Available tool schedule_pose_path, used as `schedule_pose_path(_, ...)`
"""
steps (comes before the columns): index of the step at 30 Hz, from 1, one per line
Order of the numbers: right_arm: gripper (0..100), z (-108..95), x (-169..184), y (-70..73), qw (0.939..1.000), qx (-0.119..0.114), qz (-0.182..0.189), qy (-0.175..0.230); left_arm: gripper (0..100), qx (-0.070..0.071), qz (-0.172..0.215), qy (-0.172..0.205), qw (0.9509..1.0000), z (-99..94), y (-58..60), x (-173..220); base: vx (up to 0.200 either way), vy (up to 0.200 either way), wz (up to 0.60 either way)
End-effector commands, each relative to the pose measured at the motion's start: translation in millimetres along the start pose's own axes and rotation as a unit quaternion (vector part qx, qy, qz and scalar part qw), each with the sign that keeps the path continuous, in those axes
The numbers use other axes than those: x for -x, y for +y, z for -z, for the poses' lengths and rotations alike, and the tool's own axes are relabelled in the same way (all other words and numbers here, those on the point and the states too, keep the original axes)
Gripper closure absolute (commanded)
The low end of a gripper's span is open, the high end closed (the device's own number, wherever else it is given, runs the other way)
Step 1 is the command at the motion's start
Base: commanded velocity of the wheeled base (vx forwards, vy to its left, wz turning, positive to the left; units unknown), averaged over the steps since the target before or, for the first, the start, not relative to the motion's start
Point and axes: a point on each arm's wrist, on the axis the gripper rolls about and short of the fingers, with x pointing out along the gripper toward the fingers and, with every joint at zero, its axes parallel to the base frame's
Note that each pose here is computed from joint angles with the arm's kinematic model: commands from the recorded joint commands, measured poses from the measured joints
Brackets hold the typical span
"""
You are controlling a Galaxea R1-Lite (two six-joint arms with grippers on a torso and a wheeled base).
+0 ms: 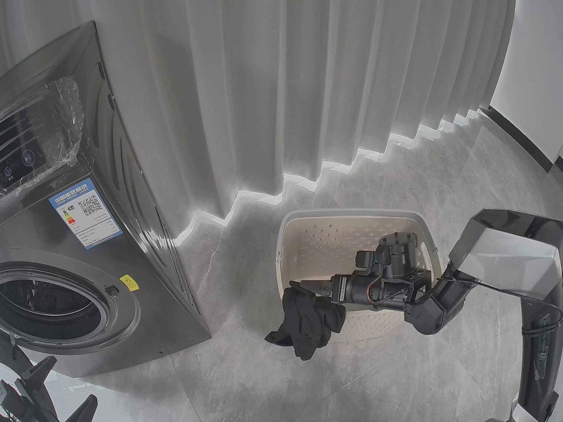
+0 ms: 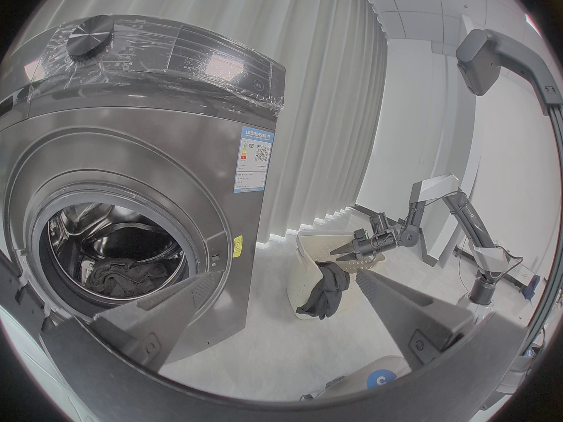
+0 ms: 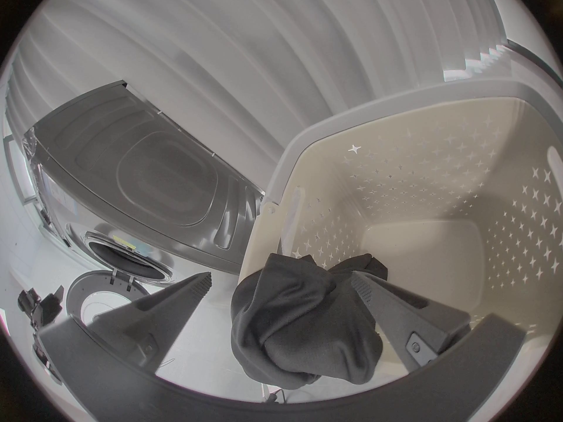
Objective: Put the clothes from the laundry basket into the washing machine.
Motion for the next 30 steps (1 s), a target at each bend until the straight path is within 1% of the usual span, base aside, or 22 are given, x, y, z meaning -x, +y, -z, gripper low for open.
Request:
schedule_pose_path(1, 0, 8, -13, -3.7, 0.9999, -0.014, -0.002, 0.009, 0, 0.001, -0.001, 0.008, 1.0000, 4.0, 0.6, -1, 0.000, 0.000, 0.00)
schedule_pose_path(3, 0, 10, -17, -2.1, 0.9997, -0.021, -0.004, 0.010, 0, 0.001, -0.001, 0.008, 1.0000, 4.0, 0.6, -1, 0.000, 0.000, 0.00)
schedule_pose_path(8, 0, 11, -23, -1.0, 0.9997, -0.020, -0.009, 0.010, 0, 0.001, -0.001, 0.008, 1.0000, 4.0, 0.6, -1, 0.000, 0.000, 0.00)
schedule_pose_path(10, 0, 14, -25, -3.2, 0.9997, -0.021, -0.007, 0.014, 0, 0.000, -0.001, 0.008, 1.0000, 4.0, 0.6, -1, 0.000, 0.000, 0.00)
schedule_pose_path(18, 0, 24, -28, 4.9, 0.9994, -0.018, -0.014, 0.028, 0, -0.001, -0.001, 0.008, 1.0000, 4.0, 0.7, -1, 0.000, 0.000, 0.00)
schedule_pose_path(21, 0, 27, -30, 3.5, 0.9992, -0.018, -0.013, 0.032, 0, -0.001, -0.001, 0.008, 1.0000, 4.0, 0.7, -1, 0.000, 0.000, 0.00)
schedule_pose_path(22, 100, 28, -30, 3.2, 0.9992, -0.018, -0.013, 0.033, 0, -0.001, -0.001, 0.008, 1.0000, 4.0, 0.7, -1, 0.000, 0.000, 0.00)
schedule_pose_path(30, 100, 27, -29, 0.9, 0.9993, -0.018, -0.010, 0.031, 0, -0.001, -0.001, 0.008, 1.0000, 4.0, 0.7, -1, 0.000, 0.000, 0.00)
